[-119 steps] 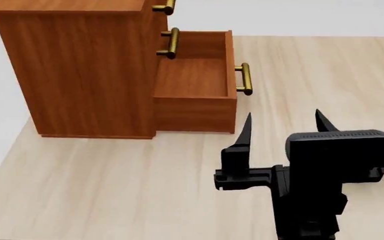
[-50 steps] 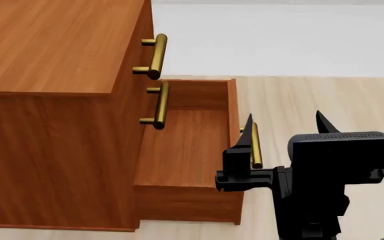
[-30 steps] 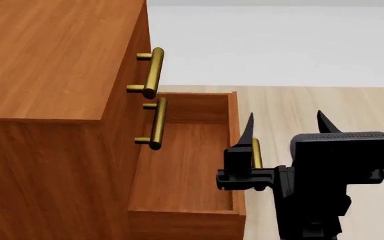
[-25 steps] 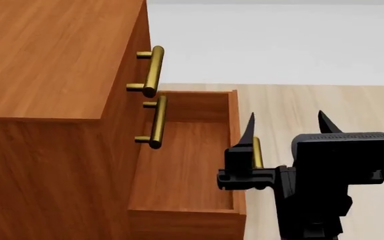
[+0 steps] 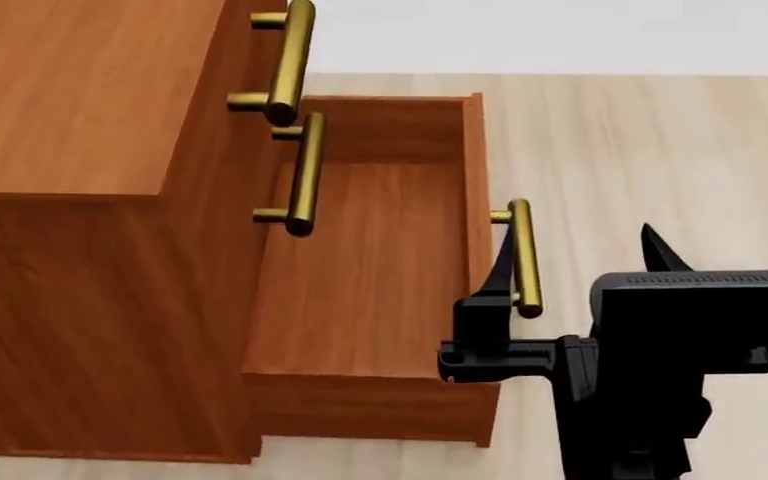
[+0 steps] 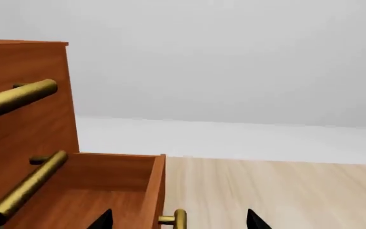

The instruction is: Close the bottom drawer of the cabinet and open the top drawer.

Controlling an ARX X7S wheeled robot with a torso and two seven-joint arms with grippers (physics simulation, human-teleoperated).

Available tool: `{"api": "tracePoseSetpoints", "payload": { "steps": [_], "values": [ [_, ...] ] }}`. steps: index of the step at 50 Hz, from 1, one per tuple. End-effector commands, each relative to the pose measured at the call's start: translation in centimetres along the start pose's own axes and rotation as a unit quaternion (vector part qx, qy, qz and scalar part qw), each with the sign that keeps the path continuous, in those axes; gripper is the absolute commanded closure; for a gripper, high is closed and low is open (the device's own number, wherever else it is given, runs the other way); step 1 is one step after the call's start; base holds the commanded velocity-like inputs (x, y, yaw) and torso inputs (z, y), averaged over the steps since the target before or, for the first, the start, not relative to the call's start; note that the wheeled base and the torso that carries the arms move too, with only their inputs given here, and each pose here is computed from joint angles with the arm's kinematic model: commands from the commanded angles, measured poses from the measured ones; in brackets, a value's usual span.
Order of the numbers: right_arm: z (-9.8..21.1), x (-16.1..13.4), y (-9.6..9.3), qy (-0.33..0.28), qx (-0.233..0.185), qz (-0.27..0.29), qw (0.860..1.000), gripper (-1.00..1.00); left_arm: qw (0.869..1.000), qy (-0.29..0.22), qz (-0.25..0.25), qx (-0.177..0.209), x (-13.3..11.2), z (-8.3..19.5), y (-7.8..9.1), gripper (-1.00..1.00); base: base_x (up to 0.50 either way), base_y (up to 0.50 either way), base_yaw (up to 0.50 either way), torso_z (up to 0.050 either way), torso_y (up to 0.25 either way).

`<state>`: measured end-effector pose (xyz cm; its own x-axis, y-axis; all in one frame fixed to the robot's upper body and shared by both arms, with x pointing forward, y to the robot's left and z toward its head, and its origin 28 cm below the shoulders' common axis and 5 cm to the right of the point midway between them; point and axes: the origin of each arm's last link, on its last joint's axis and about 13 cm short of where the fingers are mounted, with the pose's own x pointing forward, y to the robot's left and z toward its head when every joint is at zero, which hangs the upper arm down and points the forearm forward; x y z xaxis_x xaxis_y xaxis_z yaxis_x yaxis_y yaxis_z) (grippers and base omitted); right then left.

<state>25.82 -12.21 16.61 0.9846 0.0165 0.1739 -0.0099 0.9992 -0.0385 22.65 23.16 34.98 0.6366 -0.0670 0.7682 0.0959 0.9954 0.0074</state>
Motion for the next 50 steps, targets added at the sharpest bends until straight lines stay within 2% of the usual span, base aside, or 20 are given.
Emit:
{"api": "tracePoseSetpoints", "payload": {
  "steps": [1,15,24,34,50],
  "values": [
    [0.0,-0.1,0.0,0.0,0.0,-0.001,1.0,-1.0,1.0,0.0,0.0,0.001,0.0,0.0,0.0,-1.0,0.0,0.0,0.0,0.0,-0.189],
    [0.2,0.1,-0.1,-0.002,-0.002,-0.005,1.0,-1.0,1.0,-0.001,0.001,-0.005,-0.1,0.1,0.0,-1.0,0.0,0.0,0.0,0.0,-0.154],
    [0.1,0.7,-1.1,-0.005,-0.017,-0.074,0.997,-1.0,1.0,-0.002,0.002,-0.004,0.0,0.0,0.1,-1.0,0.0,0.0,0.0,0.0,0.0],
    [-0.8,1.4,-2.7,0.013,-0.035,-0.16,0.987,-1.0,1.0,-0.001,0.002,-0.003,0.0,-0.1,0.1,-1.0,0.0,0.0,0.0,0.0,0.0],
    [-2.5,2.7,-4.1,0.047,-0.04,-0.18,0.982,-1.0,1.0,-0.002,0.0,-0.002,0.1,-0.1,0.0,-1.0,0.0,0.0,0.0,0.0,0.0]
  ]
}}
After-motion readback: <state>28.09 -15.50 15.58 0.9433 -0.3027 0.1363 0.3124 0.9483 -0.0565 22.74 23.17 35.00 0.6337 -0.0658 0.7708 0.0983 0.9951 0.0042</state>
